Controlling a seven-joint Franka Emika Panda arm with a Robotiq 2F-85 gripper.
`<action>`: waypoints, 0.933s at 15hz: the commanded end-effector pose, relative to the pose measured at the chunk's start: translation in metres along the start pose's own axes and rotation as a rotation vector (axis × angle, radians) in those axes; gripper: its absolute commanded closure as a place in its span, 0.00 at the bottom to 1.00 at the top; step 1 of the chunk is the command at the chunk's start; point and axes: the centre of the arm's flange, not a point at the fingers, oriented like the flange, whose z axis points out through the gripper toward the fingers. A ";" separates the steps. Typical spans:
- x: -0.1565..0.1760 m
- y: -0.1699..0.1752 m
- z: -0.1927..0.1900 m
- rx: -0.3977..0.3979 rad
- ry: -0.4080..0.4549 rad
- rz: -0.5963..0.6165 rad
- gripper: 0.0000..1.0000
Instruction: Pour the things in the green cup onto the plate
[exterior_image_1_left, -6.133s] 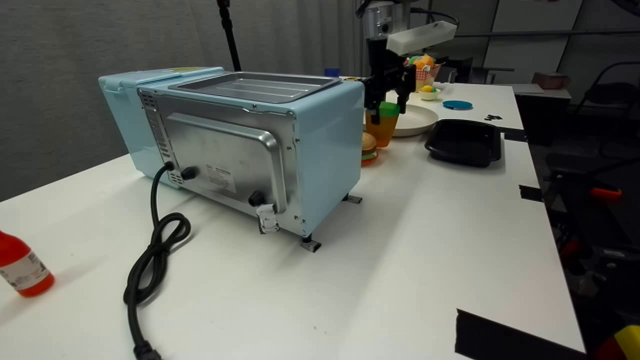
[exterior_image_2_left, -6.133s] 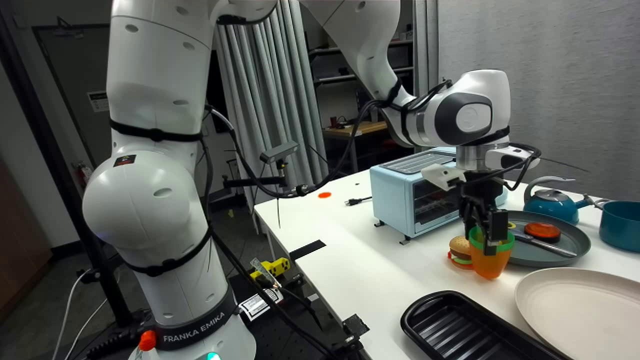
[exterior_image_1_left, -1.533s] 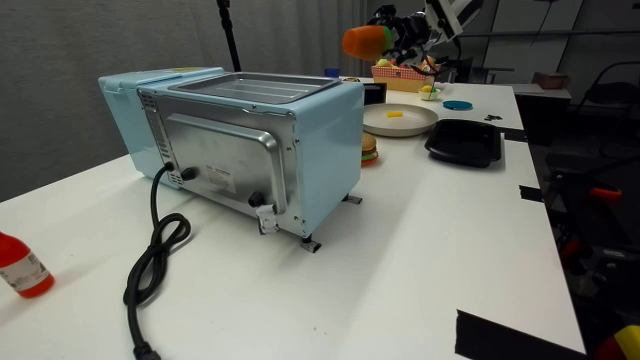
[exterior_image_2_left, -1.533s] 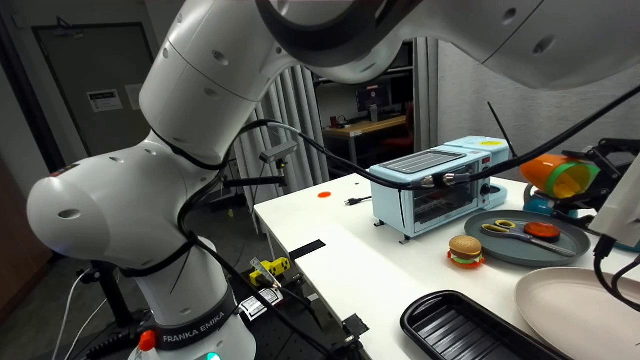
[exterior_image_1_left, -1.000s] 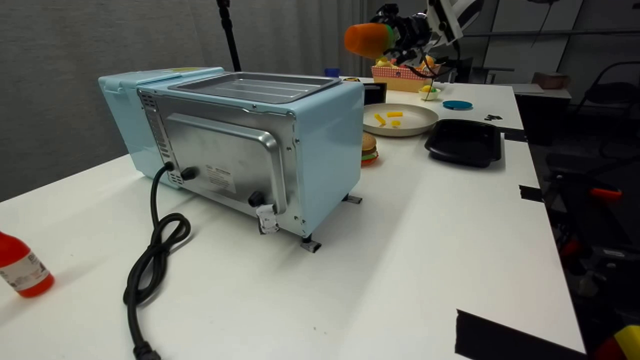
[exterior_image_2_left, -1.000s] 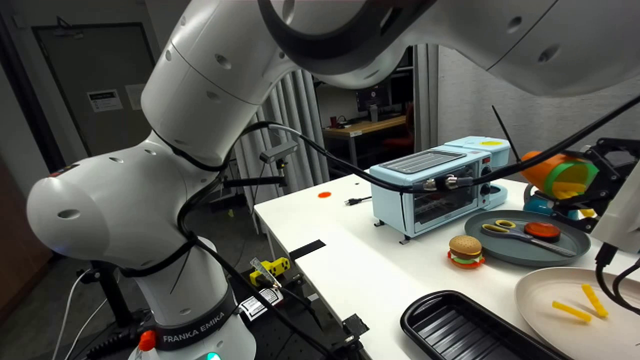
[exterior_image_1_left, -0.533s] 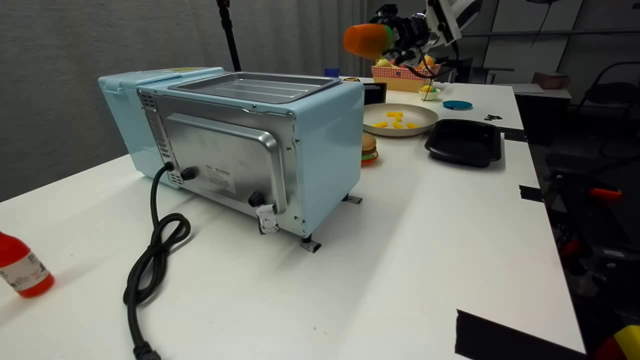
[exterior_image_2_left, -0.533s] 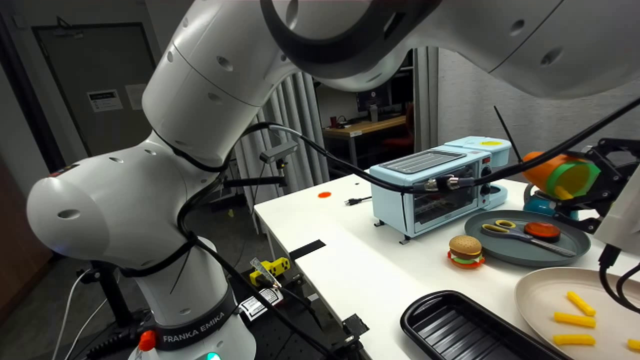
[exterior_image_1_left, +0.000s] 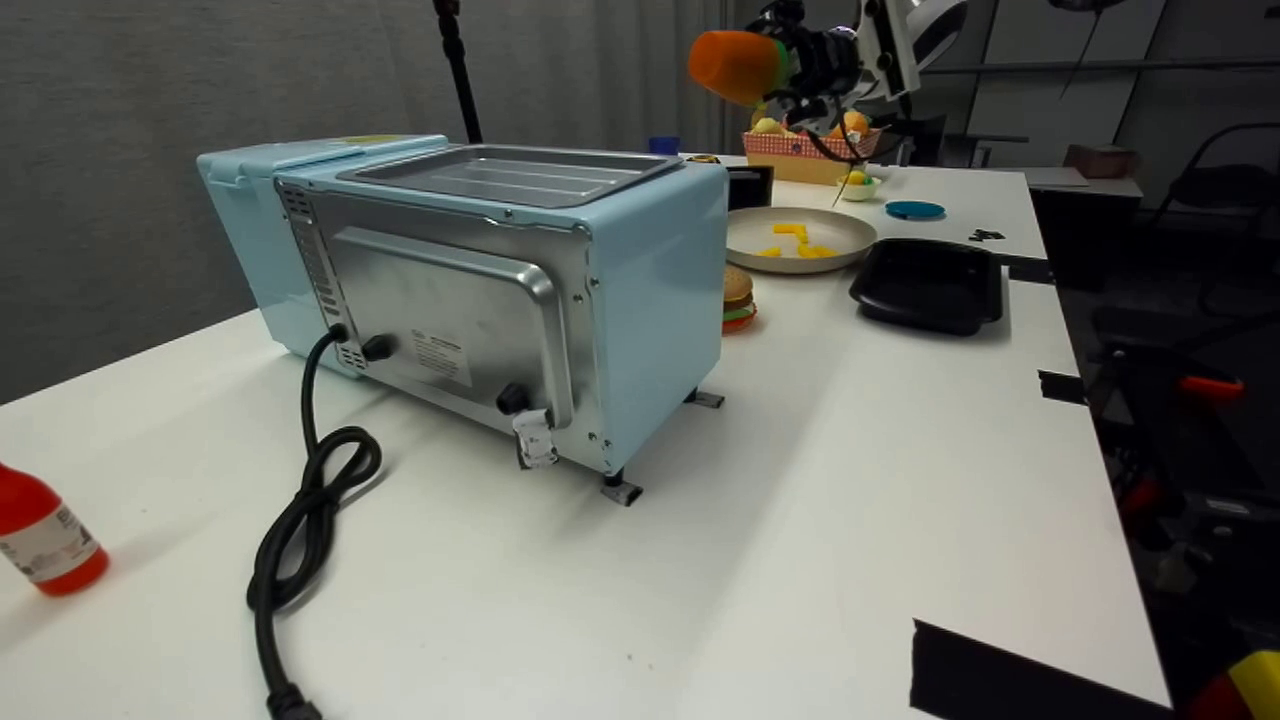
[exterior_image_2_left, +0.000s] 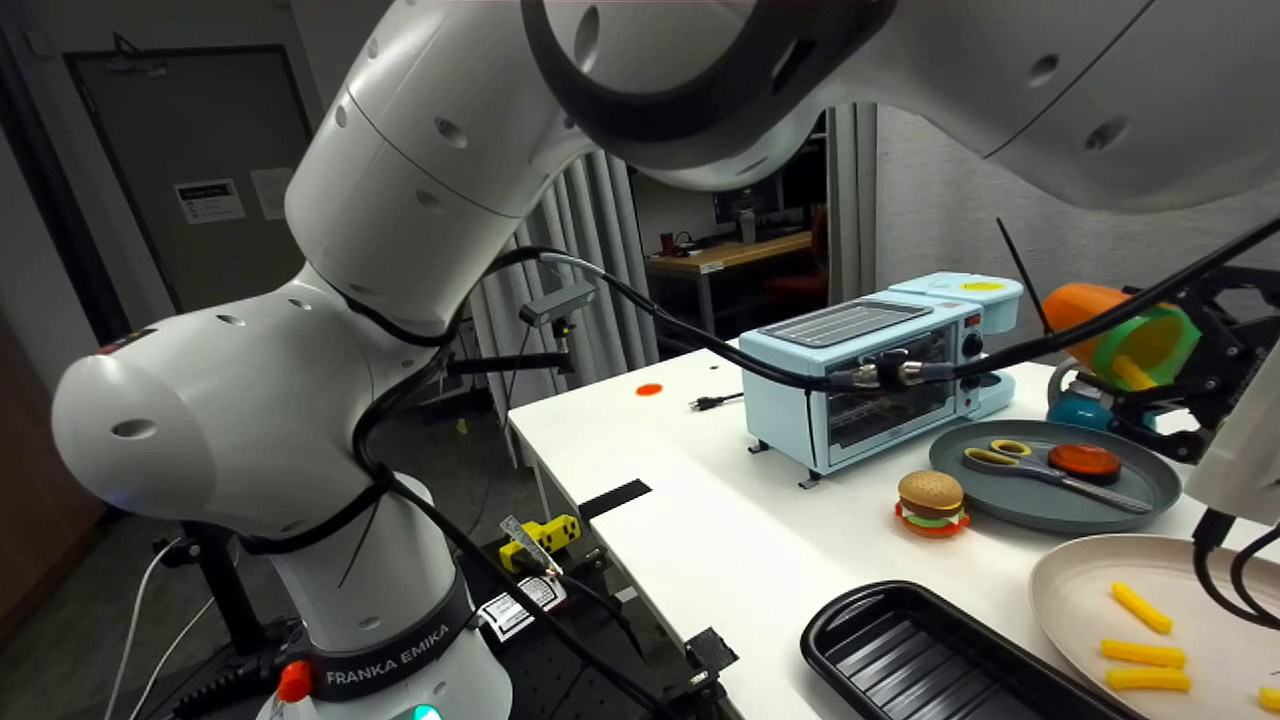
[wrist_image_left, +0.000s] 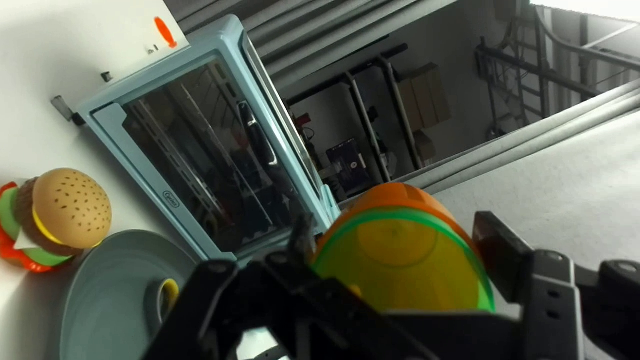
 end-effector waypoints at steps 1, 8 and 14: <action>0.003 -0.003 -0.009 0.055 -0.058 -0.067 0.45; 0.004 -0.006 -0.010 0.128 -0.053 -0.097 0.45; 0.006 -0.004 -0.010 0.123 -0.057 -0.097 0.45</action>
